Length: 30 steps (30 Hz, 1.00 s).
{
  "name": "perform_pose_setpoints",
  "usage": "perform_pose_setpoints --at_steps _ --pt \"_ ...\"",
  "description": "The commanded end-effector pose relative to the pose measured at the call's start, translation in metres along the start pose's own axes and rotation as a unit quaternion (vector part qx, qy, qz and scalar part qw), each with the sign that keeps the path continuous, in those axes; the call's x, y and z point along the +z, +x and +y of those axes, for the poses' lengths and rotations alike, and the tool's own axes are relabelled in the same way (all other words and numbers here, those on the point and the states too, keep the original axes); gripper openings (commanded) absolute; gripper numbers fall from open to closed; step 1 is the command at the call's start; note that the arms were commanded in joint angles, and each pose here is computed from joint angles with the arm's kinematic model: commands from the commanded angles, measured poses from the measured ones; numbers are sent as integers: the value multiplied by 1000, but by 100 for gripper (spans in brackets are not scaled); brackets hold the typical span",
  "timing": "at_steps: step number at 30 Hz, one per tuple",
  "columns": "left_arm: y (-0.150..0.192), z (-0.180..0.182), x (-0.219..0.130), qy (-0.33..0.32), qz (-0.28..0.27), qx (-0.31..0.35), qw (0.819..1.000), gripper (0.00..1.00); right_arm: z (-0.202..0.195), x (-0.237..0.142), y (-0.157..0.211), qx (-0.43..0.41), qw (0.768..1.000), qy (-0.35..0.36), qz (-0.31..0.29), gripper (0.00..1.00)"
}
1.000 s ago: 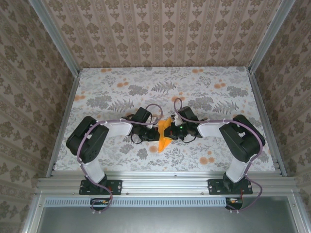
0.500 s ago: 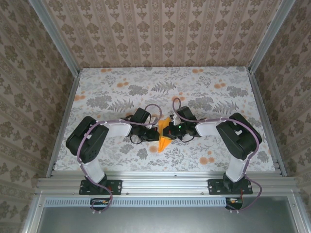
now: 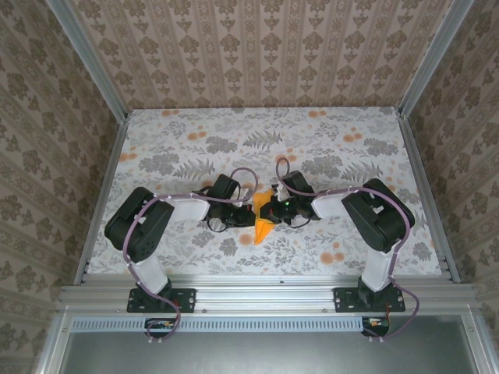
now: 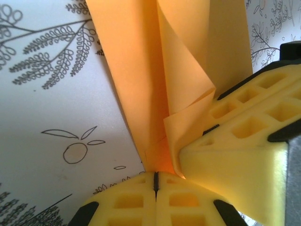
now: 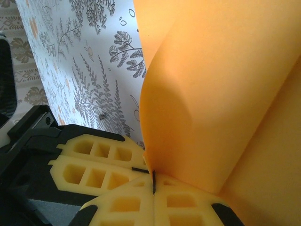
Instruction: Fold a paper plane with a square sheet of paper (pick it up from the middle)
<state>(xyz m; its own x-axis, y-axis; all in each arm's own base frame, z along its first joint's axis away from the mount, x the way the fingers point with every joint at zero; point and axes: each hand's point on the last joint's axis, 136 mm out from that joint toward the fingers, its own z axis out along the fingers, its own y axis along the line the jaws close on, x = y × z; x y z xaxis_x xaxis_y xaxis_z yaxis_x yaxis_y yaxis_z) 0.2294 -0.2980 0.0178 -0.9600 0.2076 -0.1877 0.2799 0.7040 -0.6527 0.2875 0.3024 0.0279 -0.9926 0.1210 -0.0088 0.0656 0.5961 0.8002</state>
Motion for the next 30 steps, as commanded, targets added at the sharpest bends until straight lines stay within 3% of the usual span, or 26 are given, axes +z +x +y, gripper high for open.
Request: perform_pose_setpoints --at_steps 1,16,30 --pt "16 19 10 -29 15 -16 999 0 8 6 -5 -6 1000 -14 0 7" --pt "12 9 0 -19 5 -8 1000 1 -3 17 -4 1 1000 -5 10 8" --pt "14 -1 -21 -27 -8 -1 1000 11 -16 26 -1 10 1000 9 20 9"
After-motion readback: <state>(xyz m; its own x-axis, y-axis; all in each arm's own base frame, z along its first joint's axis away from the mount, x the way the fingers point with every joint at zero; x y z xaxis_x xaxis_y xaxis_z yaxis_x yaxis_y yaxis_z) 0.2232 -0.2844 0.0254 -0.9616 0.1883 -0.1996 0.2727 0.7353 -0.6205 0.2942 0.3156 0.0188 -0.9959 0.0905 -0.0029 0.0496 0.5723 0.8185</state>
